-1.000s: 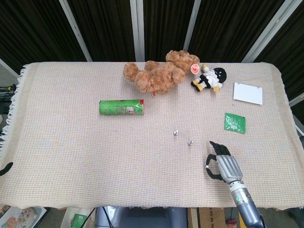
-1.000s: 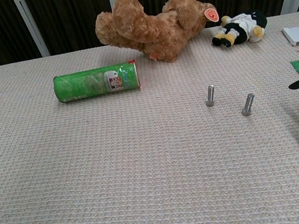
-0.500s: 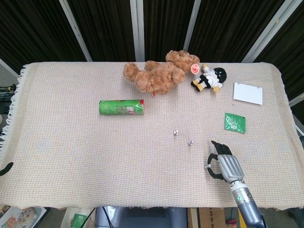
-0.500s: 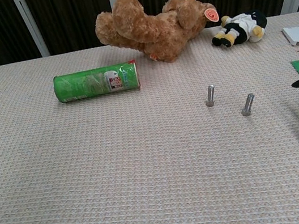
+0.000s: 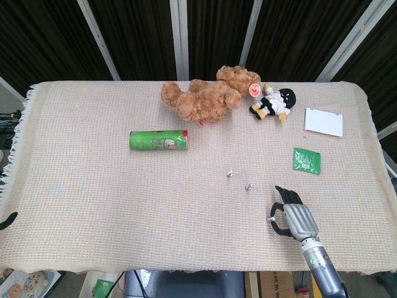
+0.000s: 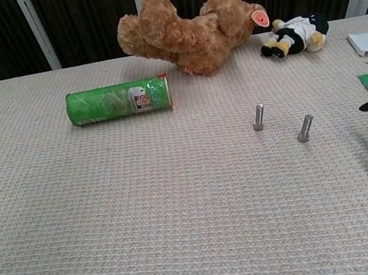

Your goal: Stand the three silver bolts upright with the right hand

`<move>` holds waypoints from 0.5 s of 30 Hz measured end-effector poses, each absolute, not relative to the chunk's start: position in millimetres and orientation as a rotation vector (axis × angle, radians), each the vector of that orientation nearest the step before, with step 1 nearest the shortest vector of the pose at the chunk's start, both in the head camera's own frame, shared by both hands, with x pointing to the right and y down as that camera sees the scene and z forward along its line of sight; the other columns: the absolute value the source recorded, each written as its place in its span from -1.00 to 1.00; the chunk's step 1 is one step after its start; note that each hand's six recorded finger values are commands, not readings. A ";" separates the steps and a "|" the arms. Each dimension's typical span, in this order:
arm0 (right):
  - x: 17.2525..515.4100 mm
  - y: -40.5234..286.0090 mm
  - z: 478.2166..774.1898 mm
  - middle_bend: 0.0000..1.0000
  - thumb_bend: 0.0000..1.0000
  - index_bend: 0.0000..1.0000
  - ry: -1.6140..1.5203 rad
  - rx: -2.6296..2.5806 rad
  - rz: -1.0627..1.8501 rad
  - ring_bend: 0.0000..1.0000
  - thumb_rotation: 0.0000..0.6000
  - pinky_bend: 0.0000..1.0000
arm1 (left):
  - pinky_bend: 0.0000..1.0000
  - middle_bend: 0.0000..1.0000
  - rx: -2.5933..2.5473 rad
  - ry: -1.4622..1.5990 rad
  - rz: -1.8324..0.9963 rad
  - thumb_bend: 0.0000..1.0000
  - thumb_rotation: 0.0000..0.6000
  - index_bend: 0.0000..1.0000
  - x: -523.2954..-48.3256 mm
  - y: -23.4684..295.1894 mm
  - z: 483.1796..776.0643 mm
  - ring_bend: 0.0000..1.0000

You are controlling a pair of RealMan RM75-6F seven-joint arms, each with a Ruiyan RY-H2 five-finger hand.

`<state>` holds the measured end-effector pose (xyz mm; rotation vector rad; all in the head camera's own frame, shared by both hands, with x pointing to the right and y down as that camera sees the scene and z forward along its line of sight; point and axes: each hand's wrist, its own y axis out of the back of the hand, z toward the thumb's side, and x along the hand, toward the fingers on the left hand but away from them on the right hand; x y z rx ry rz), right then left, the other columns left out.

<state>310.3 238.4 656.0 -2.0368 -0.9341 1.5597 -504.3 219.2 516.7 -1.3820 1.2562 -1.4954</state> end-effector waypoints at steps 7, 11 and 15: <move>310.2 238.1 654.8 -1.00 -0.24 -0.08 -0.925 -2.032 1.558 -1.00 1.00 -1.00 | -0.85 -0.89 -1.382 1.257 -1.496 -0.52 1.00 -0.79 -504.2 219.2 516.8 -1.00; 310.5 237.7 653.4 -1.00 -0.24 -0.26 -0.920 -2.028 1.558 -1.00 1.00 -1.00 | -0.85 -0.89 -1.383 1.257 -1.496 -0.52 1.00 -0.79 -503.9 219.3 516.9 -1.00; 313.6 238.0 650.5 -1.00 -0.24 -0.41 -0.893 -2.016 1.568 -1.00 1.00 -1.00 | -0.85 -0.89 -1.381 1.261 -1.494 -0.53 1.00 -0.79 -504.2 219.1 516.4 -1.00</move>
